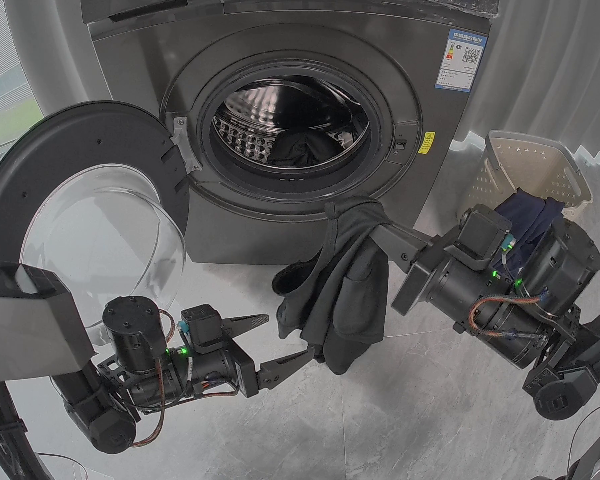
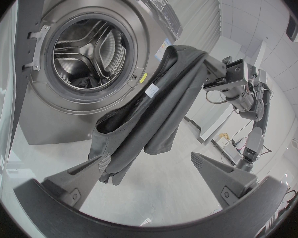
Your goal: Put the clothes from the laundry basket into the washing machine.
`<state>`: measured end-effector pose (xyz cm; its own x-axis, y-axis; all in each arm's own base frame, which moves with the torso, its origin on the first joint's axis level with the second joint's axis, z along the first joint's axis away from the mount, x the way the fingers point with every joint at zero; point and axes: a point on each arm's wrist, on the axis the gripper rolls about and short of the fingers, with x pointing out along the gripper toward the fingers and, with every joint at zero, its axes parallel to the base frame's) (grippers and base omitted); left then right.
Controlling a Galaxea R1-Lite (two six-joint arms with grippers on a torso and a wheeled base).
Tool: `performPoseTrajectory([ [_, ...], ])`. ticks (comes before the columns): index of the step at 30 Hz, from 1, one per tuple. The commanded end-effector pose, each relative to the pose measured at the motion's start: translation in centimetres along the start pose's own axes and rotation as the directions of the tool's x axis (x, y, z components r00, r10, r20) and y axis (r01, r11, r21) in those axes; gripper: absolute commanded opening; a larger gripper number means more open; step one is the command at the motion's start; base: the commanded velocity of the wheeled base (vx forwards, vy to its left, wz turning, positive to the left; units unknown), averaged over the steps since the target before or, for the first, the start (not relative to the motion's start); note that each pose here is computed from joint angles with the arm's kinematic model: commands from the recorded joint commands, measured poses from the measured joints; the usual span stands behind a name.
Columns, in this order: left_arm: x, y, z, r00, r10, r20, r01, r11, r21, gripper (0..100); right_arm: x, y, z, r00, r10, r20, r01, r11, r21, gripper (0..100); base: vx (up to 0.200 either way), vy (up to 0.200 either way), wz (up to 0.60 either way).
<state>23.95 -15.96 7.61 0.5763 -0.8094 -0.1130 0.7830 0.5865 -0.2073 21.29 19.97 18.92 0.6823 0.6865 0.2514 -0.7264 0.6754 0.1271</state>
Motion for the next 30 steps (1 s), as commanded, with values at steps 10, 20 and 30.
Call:
performPoseTrajectory([
  [10, 0.3, 2.5, -1.7, 0.996, 0.071, -0.047, -0.072, 0.997, -0.018, 100, -0.1, 0.3, -0.1, 1.0, 0.01, -0.004, -0.01, 1.0, 0.002, 0, 0.0, 0.0, 0.0],
  [20, 1.3, 2.7, -2.9, 0.995, 0.061, -0.078, -0.063, 0.998, -0.019, 100, -0.1, 0.6, -0.1, 1.0, 0.018, -0.007, -0.018, 1.0, 0.005, 0, 0.0, 0.0, 0.0],
  [30, 2.6, 3.5, -3.2, 0.996, 0.062, -0.062, -0.063, 0.998, -0.012, 100, -0.2, 0.6, -0.2, 1.0, 0.019, -0.01, -0.019, 1.0, 0.005, 0, 0.0, 0.0, 0.0],
])
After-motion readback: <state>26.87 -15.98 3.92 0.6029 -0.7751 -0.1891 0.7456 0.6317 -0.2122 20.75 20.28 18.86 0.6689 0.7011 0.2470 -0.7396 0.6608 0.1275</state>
